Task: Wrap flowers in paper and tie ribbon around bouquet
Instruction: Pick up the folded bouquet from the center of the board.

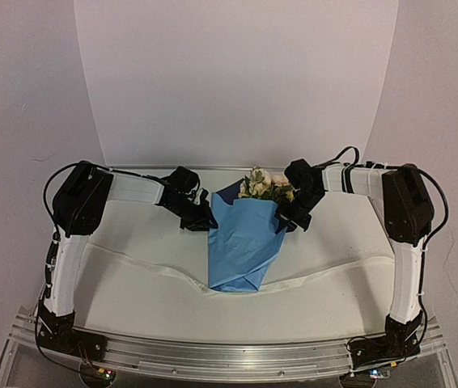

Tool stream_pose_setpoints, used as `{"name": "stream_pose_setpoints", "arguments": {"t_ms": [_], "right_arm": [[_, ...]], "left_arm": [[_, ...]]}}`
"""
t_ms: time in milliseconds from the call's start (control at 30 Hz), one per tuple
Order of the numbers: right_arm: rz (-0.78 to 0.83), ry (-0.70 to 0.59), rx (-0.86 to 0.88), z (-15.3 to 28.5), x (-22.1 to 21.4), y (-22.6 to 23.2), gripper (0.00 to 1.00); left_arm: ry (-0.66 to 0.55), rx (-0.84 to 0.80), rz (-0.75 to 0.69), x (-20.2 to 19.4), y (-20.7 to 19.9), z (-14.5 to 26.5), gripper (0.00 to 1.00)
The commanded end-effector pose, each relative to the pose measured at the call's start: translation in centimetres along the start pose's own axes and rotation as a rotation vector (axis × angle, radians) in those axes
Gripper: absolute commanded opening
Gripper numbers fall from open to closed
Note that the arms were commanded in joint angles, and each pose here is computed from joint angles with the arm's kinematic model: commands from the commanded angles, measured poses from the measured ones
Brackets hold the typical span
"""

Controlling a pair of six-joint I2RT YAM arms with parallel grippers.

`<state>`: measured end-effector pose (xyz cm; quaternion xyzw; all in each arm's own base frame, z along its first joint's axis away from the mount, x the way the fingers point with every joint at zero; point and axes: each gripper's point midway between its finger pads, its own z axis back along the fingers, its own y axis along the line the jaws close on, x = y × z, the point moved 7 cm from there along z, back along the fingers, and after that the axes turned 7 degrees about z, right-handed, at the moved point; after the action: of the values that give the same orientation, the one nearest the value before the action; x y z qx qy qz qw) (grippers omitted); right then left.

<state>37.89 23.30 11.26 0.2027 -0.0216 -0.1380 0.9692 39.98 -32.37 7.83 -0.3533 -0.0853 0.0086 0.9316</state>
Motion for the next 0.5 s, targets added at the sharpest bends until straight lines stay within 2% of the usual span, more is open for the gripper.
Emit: {"name": "stream_pose_setpoints", "arguments": {"t_ms": [0, 467], "right_arm": [[0.021, -0.028, -0.006, 1.5, 0.2, 1.0, 0.00], [-0.002, -0.044, 0.001, 3.5, 0.5, 2.1, 0.00]], "left_arm": [[0.026, -0.028, 0.017, -0.1, -1.3, 0.6, 0.15], [0.022, -0.071, 0.017, 1.3, -4.3, 3.1, 0.03]]}}
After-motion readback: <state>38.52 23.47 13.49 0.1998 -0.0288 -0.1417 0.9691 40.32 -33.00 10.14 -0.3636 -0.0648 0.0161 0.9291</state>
